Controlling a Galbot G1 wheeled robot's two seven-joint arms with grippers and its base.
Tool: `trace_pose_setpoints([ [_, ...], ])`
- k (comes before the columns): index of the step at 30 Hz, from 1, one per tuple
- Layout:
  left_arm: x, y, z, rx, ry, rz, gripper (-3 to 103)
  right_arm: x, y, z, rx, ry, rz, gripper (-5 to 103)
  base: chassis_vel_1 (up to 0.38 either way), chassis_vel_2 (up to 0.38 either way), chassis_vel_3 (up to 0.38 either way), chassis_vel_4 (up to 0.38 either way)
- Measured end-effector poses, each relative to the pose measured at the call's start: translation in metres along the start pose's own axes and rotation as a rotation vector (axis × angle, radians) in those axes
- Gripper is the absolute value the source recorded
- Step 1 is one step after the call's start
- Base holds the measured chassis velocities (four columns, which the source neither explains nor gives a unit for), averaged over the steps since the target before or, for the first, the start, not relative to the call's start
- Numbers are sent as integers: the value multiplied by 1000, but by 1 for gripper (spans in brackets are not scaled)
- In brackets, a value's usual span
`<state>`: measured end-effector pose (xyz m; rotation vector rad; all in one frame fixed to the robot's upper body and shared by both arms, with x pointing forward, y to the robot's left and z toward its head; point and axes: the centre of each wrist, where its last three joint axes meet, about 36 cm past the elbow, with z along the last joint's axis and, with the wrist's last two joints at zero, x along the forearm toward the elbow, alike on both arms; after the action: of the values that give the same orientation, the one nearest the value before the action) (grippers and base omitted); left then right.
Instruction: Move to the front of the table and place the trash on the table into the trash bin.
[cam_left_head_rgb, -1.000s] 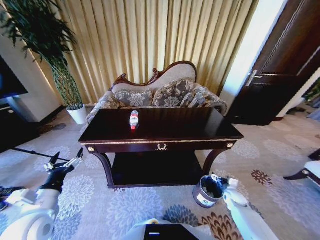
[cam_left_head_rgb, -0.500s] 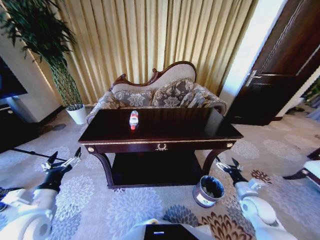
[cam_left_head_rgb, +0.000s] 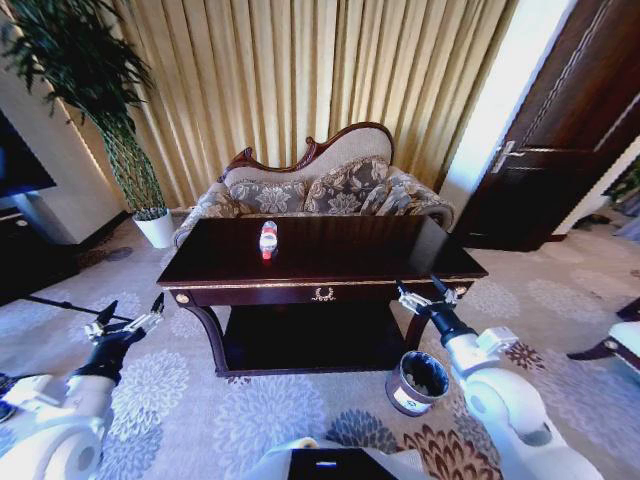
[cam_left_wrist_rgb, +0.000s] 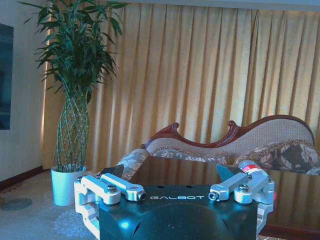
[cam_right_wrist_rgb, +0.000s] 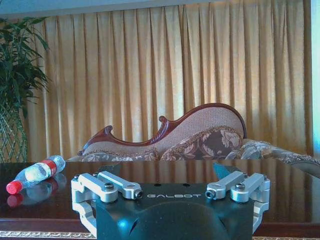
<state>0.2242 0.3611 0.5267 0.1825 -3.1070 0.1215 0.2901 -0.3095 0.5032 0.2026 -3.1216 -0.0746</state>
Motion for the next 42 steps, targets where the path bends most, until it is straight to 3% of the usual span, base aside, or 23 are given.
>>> trace_pose_setpoints([
  [9, -3, -6, -11, -16, -1, 25, 100, -1, 3, 2, -12, 1, -3, 100, -12, 10, 10, -11],
  [42, -1, -8, -10, -7, 1, 22, 100, 0, 5, 1, -17, -3, -13, 100, -61, 57, 62, -52],
])
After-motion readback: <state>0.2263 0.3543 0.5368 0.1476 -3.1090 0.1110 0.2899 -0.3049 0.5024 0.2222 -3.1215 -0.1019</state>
